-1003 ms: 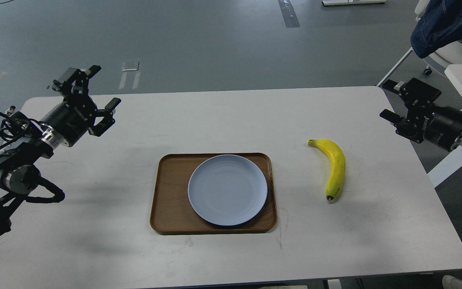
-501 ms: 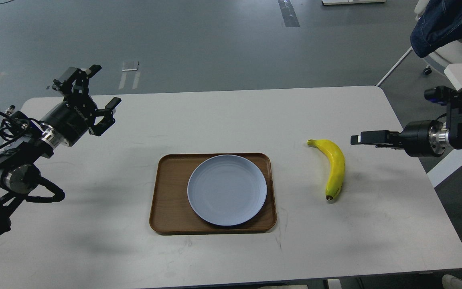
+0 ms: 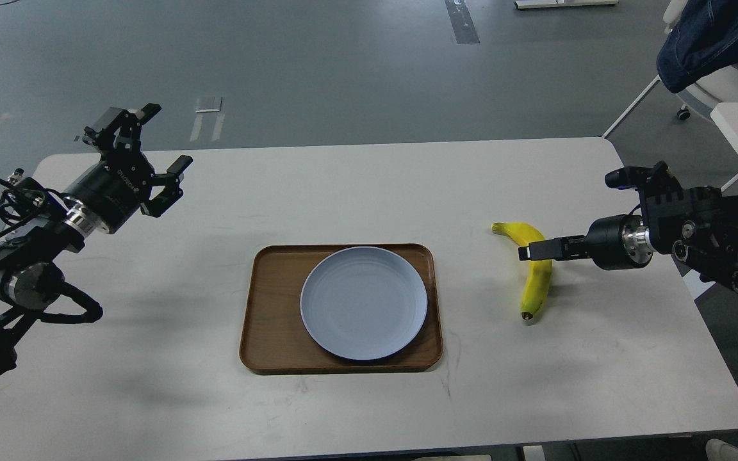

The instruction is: Place banana on plate with both arms

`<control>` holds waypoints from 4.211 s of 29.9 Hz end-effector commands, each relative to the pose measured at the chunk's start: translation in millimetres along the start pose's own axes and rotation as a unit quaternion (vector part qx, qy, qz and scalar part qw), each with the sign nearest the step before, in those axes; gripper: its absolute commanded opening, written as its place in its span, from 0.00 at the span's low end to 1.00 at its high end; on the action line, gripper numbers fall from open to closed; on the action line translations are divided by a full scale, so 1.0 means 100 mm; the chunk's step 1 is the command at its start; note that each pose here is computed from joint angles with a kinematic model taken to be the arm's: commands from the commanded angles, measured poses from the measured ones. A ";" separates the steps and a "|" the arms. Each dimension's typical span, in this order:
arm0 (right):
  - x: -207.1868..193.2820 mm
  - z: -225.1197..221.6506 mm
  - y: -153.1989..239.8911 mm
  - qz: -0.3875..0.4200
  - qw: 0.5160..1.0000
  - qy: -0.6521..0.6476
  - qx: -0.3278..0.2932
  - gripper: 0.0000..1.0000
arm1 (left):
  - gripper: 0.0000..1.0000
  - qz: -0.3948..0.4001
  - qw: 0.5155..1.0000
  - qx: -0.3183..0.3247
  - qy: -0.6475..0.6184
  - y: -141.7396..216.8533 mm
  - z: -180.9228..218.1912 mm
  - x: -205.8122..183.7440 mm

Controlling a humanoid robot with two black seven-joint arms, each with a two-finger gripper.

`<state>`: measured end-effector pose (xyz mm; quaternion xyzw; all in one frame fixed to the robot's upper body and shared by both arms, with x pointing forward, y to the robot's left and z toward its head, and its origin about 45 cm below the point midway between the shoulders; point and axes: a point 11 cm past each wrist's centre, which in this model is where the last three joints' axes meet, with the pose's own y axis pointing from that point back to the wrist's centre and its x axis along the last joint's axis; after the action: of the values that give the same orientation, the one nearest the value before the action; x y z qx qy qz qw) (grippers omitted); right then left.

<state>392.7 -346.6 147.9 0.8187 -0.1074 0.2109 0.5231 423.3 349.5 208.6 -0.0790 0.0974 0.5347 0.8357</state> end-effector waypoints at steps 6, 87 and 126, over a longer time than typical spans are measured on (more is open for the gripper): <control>-0.06 -0.04 -0.07 -0.015 1.000 0.008 0.000 0.88 | 0.98 0.001 1.000 0.000 -0.001 0.01 0.01 0.01; 0.38 -2.41 -0.86 -0.094 0.958 0.241 0.123 0.99 | 0.98 0.003 1.000 -0.013 -0.010 -0.02 0.16 0.06; 0.54 -0.07 0.28 0.338 0.637 -0.579 0.381 1.00 | 0.98 -0.004 1.000 -0.007 0.029 -0.17 -0.16 -0.17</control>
<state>434.1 -348.2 208.4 0.8089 -0.5655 -0.1112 -0.1162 430.7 325.7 202.1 -0.1016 0.1136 0.5285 0.8351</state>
